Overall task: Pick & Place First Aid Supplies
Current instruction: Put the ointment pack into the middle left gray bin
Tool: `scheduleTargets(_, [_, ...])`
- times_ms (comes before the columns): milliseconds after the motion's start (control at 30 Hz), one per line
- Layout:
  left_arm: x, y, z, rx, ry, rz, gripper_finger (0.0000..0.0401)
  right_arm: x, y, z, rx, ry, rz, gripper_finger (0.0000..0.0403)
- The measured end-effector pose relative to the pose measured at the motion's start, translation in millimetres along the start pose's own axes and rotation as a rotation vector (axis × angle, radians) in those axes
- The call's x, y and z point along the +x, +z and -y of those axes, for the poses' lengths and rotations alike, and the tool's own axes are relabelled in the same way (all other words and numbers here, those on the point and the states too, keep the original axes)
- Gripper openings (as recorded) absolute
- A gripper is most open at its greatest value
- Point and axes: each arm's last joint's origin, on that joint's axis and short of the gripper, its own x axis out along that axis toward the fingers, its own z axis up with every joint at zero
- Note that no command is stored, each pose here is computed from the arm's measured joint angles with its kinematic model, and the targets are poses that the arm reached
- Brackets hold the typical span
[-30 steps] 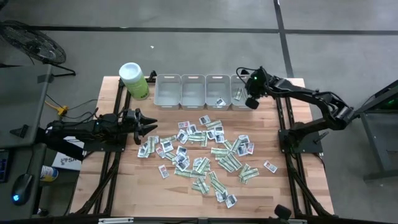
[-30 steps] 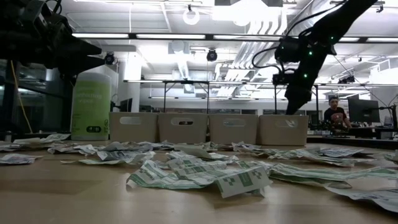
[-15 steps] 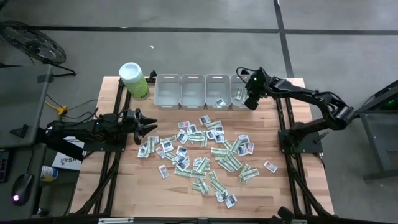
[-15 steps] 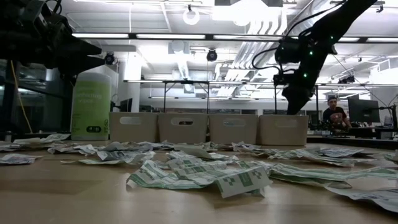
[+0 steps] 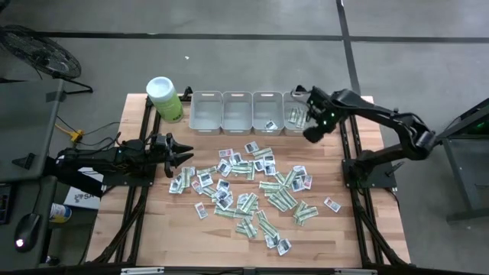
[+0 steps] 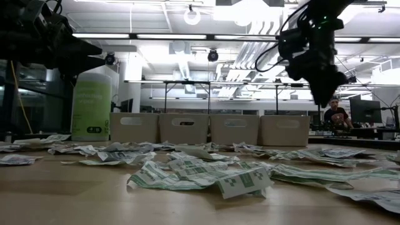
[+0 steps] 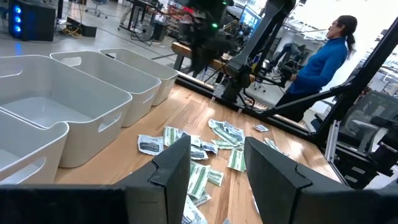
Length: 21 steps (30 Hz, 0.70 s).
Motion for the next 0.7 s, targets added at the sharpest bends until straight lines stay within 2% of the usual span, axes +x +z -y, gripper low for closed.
scheduleTargets(333, [0.0, 0.0, 0.0, 0.0, 0.0, 0.0, 0.015, 34.9, -54.5, -38.2, -0.216, -0.046, -0.213, 0.0139])
scheduleTargets(567, [0.0, 0.0, 0.0, 0.0, 0.0, 0.0, 0.015, 68.6, -94.0, -52.4, -0.401, 0.053, -0.398, 0.0139])
scheduleTargets(700, [0.0, 0.0, 0.0, 0.0, 0.0, 0.0, 0.015, 79.5, -109.8, -57.5, -0.504, 0.079, -0.447, 0.0138])
